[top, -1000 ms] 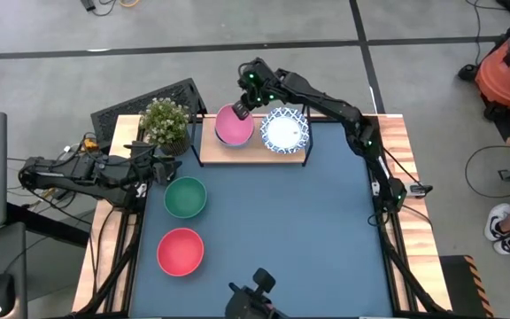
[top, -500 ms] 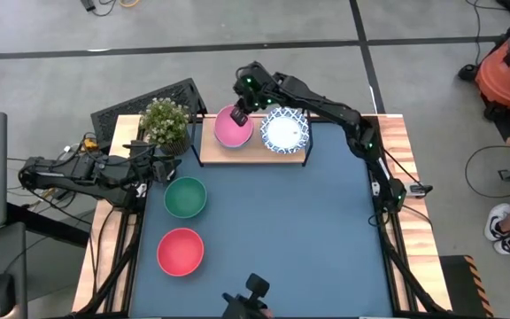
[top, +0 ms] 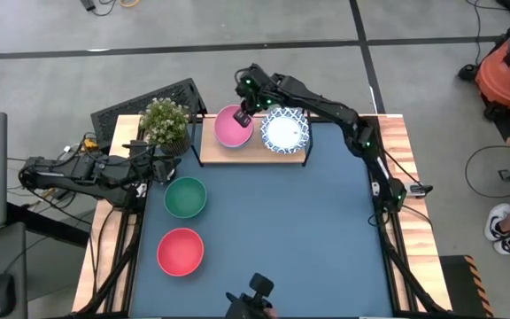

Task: Place and stack bowls onto a shelf
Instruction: Stack the pink bowl on top of the blue bowl on the shelf

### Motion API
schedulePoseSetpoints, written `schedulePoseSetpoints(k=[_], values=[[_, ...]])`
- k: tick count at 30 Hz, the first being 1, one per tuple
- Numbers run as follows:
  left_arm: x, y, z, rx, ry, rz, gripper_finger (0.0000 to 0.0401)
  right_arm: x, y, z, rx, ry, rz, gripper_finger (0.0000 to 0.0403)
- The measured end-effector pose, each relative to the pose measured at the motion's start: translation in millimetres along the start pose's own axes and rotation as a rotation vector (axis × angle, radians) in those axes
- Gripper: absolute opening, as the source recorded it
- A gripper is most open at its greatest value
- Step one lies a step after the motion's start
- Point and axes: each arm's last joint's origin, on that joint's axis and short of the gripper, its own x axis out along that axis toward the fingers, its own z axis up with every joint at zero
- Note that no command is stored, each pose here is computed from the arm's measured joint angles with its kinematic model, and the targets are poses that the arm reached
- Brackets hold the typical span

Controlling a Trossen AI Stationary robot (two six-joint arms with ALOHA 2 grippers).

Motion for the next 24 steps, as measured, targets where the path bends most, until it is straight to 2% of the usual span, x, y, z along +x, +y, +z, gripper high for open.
schedulePoseSetpoints(k=[2, 5, 10, 17, 24], values=[[0, 0, 0, 0.0, -0.003, 0.002, 0.0235, -14, 1, 5, -0.023, -0.029, -0.018, 0.0033], [0, 0, 0, 0.001, -0.008, 0.007, 0.0235, -18, 0, 5, -0.049, -0.021, -0.04, 0.0027], [0, 3, -1, -0.004, -0.004, 0.029, 0.0235, -4, -9, -5, -0.049, 0.06, -0.053, 0.0019], [0, 3, -1, -0.003, -0.01, 0.039, 0.0235, 17, -7, -18, -0.05, 0.15, -0.026, 0.0039], [0, 3, -1, -0.003, -0.023, 0.047, 0.0235, -1, 3, -9, -0.109, 0.091, -0.011, 0.0018]])
